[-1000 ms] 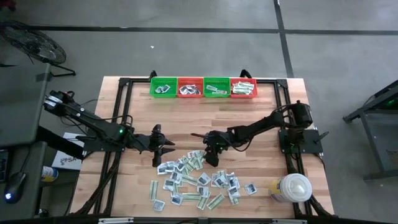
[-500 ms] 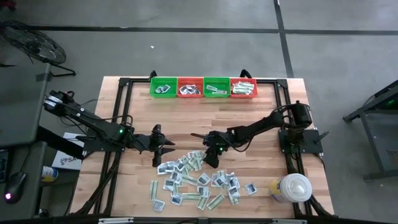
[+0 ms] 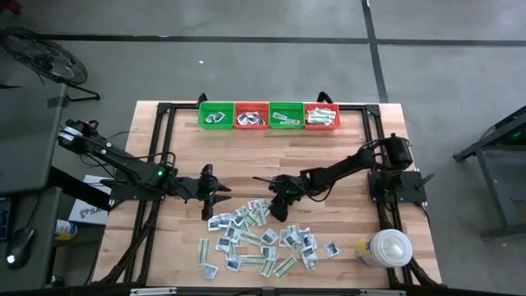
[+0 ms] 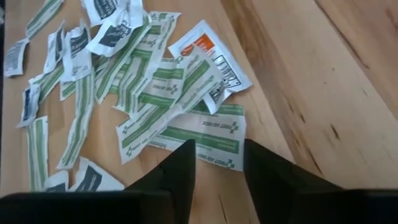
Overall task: Pick & Place First Aid Supplies
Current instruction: Put the green bandage pack in the right orange bin
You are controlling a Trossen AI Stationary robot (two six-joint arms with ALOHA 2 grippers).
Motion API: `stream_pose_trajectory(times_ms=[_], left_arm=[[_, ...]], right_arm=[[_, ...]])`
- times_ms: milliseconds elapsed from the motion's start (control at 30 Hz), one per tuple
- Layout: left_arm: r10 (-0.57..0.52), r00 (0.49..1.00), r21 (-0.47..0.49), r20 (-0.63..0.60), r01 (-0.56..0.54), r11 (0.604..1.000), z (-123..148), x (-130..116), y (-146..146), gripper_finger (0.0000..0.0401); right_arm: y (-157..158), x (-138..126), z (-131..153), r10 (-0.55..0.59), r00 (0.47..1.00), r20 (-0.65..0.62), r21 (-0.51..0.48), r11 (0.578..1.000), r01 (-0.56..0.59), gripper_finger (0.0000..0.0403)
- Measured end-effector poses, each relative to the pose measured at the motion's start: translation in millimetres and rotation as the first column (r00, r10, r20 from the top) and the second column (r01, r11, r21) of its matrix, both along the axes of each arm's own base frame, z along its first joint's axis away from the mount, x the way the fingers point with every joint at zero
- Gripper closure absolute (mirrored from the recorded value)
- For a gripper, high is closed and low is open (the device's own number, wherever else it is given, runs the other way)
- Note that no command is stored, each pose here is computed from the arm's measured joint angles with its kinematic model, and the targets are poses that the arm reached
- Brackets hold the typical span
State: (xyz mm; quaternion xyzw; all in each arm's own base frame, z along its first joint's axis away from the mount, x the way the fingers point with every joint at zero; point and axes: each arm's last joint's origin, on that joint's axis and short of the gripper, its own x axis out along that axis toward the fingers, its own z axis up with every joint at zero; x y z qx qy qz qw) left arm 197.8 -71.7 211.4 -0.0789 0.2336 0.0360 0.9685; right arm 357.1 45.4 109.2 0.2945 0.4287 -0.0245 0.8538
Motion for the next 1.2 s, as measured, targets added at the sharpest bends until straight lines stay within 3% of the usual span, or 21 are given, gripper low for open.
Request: stream_pose_trajectory(times_ms=[333, 600, 900, 1200], left_arm=[[0.002, 1.0, 0.002, -0.002, -0.002, 1.0, 0, 0, 0, 0.0289], [0.002, 1.0, 0.008, -0.018, -0.001, 1.0, -2, -1, 0, 0.0289], [-0.001, 1.0, 0.007, -0.018, 0.001, 1.0, -2, -1, 0, 0.0289], [-0.008, 1.0, 0.001, -0.018, 0.008, 1.0, -1, -1, 0, 0.0289]], right_arm=[[-2, -2, -2, -0.05, 0.998, -0.027, -0.061, 0.997, 0.048, 0.0325], [-3, -2, -3, -0.063, 0.998, -0.027, -0.077, 0.995, 0.061, 0.0396], [-3, -2, 0, -0.076, 0.997, -0.027, -0.045, 0.996, 0.075, 0.0402], [-5, -9, 22, -0.103, 0.995, -0.017, -0.052, 0.993, 0.101, 0.0402]])
